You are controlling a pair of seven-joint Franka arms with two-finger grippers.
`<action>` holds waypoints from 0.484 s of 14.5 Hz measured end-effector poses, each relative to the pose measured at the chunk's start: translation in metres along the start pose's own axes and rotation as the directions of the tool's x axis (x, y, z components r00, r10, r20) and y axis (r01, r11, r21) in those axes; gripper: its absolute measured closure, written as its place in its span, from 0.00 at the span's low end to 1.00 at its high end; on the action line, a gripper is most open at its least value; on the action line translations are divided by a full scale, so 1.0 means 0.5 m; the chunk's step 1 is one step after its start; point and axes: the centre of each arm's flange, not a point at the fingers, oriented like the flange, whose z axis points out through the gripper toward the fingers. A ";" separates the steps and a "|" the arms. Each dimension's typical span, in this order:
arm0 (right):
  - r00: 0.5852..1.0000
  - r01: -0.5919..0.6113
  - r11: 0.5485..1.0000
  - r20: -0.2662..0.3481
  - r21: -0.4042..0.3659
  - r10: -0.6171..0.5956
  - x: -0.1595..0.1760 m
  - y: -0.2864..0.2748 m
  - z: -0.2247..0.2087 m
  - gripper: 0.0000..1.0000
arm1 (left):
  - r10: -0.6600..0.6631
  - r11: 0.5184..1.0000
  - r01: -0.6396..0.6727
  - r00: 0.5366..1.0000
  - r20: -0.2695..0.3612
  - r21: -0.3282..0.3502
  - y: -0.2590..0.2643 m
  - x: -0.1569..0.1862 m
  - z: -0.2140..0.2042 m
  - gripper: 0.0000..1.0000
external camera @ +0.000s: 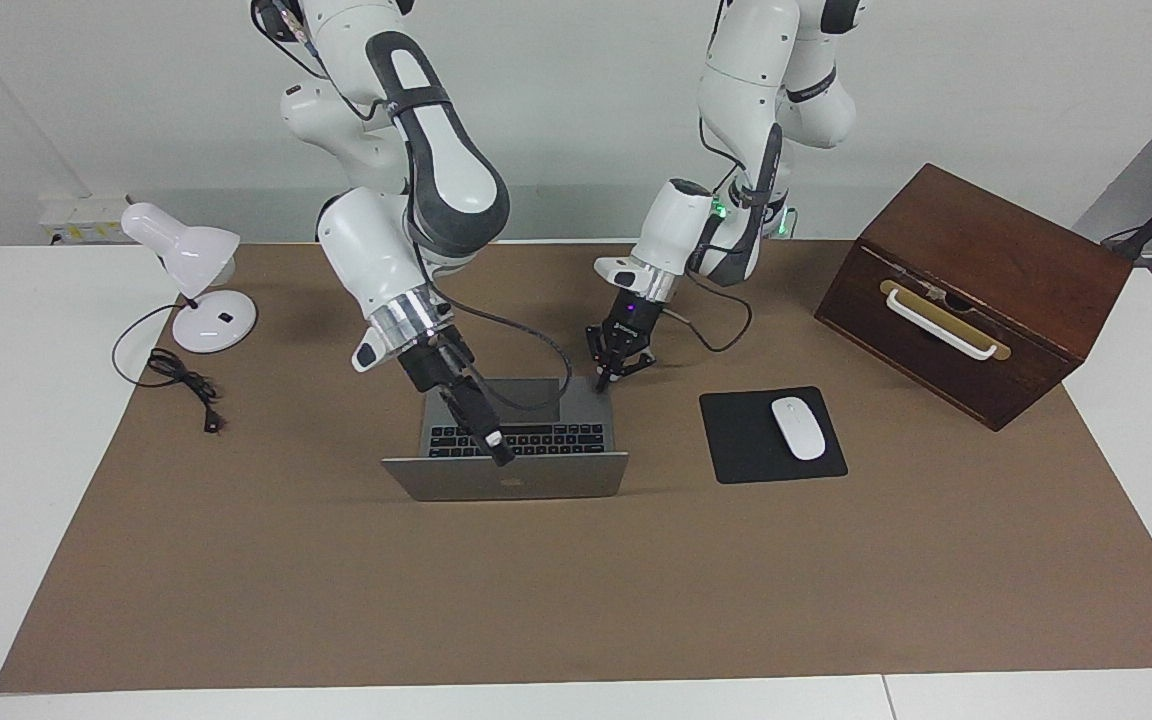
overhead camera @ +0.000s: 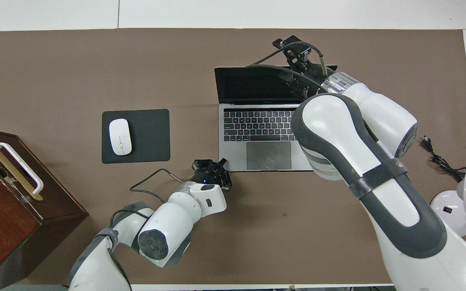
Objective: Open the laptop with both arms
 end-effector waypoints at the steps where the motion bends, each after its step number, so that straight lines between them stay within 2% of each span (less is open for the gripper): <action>1: 1.000 0.000 1.000 -0.001 0.002 0.000 0.003 -0.002 0.007 0.00 | 0.000 1.000 0.000 1.000 0.000 0.000 0.000 0.000 0.000 0.99; 7: 1.000 0.004 1.000 0.003 0.011 -0.004 0.000 -0.010 0.026 0.00 | 0.004 1.000 -0.004 1.000 0.000 0.000 0.000 0.000 0.000 0.99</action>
